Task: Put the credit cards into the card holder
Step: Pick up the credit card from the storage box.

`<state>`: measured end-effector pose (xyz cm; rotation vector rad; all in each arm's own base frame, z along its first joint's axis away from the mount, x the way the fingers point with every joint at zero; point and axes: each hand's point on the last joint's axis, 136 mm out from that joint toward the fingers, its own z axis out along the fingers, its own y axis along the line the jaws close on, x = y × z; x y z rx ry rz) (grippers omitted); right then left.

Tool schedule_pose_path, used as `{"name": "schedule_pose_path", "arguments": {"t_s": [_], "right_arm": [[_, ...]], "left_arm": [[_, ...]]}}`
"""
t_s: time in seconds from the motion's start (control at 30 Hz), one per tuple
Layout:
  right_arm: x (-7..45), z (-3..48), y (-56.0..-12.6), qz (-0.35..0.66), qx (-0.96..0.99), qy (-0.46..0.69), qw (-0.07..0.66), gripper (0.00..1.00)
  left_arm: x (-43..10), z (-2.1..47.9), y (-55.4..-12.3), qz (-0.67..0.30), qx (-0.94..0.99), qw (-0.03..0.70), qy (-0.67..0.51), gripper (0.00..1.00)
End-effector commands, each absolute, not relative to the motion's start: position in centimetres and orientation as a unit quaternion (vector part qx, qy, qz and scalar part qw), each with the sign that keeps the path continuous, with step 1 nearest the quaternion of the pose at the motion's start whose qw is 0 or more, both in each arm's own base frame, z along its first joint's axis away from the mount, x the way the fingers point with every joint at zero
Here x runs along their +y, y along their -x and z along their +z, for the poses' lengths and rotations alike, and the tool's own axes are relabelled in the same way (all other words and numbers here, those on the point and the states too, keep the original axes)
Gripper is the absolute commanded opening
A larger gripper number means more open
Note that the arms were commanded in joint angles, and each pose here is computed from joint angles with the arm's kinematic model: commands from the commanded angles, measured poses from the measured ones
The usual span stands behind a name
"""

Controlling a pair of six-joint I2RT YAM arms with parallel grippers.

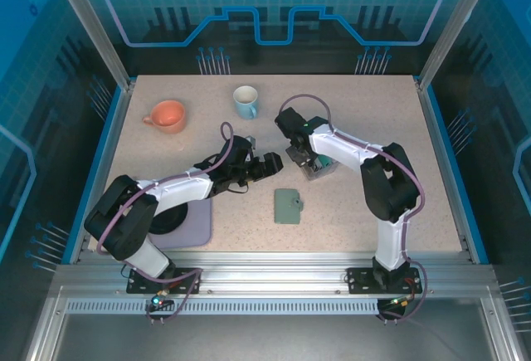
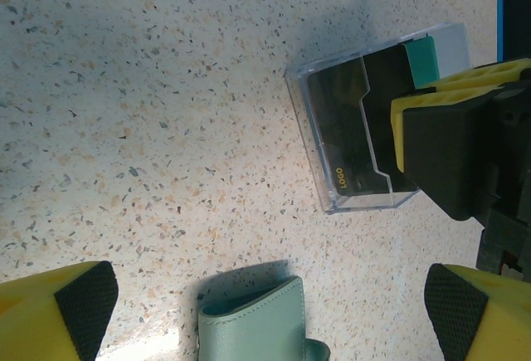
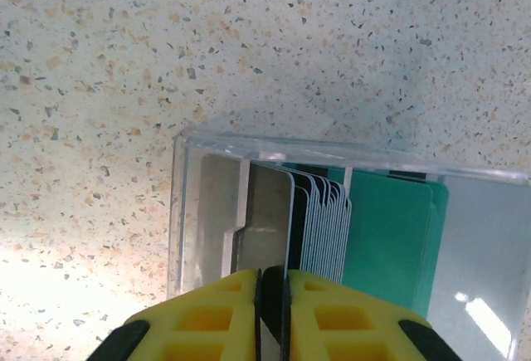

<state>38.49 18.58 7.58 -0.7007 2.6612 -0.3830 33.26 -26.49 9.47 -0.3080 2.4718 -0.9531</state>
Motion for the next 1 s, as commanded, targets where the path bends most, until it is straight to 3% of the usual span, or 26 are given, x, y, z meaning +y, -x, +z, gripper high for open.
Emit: {"name": "schedule_pose_path", "arguments": {"t_s": [0.0, 0.47, 0.63, 0.8, 0.97], "right_arm": [[18.3, 8.7, -37.8, -0.138, 0.941, 0.248, 0.185, 0.13], [19.6, 12.4, -36.3, -0.049, 0.953, 0.219, 0.203, 0.01], [20.3, 16.3, -35.2, 0.098, 0.956, 0.159, 0.229, 0.00], [21.0, 20.4, -34.3, 0.328, 0.912, 0.069, 0.237, 0.00], [20.5, 22.7, -33.9, 0.432, 0.871, 0.027, 0.233, 0.00]], "left_arm": [[-26.8, 9.2, -32.9, -0.348, 0.902, 0.227, 0.115, 0.99], [-26.7, 10.2, -32.9, -0.359, 0.896, 0.235, 0.115, 0.99], [-26.9, 12.2, -33.2, -0.416, 0.869, 0.238, 0.127, 0.97], [-28.2, 15.6, -33.9, -0.507, 0.825, 0.224, 0.115, 0.92], [-30.1, 19.1, -34.6, -0.577, 0.786, 0.204, 0.090, 0.92]]}}
